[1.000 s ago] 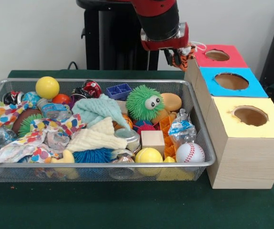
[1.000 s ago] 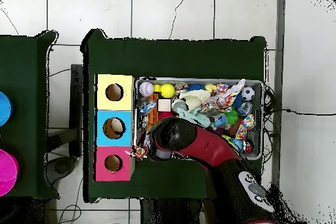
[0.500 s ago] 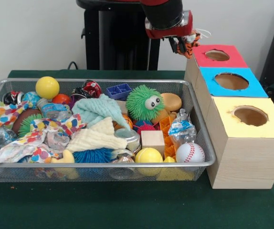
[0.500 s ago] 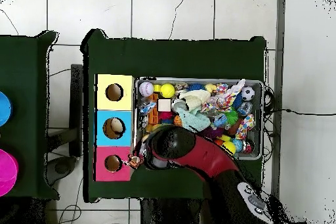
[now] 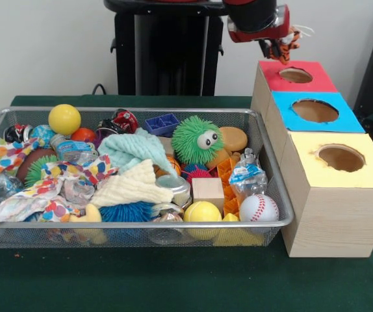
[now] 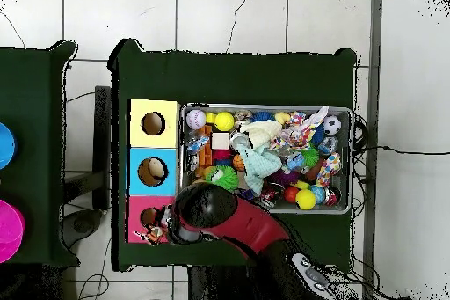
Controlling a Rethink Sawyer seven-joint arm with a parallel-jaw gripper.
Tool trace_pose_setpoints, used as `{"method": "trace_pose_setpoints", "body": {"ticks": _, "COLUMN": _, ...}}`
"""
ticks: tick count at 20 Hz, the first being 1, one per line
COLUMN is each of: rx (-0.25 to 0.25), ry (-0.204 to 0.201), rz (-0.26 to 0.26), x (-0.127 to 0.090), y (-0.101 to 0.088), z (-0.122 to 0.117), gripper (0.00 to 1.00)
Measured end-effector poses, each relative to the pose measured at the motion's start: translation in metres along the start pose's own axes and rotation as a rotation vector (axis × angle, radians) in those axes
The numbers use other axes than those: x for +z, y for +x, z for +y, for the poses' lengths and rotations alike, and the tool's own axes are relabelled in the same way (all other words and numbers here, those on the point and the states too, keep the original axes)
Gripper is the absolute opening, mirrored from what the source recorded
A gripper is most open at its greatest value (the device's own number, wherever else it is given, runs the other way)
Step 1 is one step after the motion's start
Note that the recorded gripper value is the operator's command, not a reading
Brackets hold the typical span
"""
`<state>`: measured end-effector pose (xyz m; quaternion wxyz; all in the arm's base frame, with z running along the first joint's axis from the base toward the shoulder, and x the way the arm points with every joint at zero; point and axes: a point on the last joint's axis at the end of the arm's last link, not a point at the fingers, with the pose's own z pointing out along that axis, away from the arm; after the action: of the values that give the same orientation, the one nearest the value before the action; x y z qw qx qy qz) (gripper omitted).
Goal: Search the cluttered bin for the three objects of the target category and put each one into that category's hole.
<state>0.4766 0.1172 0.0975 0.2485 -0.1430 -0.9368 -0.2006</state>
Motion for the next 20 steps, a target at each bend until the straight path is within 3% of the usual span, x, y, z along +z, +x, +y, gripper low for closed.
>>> {"method": "trace_pose_setpoints", "body": {"ticks": 9, "rx": -0.017, "ry": 0.024, "rz": 0.018, "x": 0.033, "y": 0.035, "z": 0.017, "gripper": 0.0}}
{"method": "trace_pose_setpoints", "body": {"ticks": 20, "rx": -0.015, "ry": 0.031, "rz": -0.044, "x": 0.035, "y": 0.03, "z": 0.013, "gripper": 0.0}}
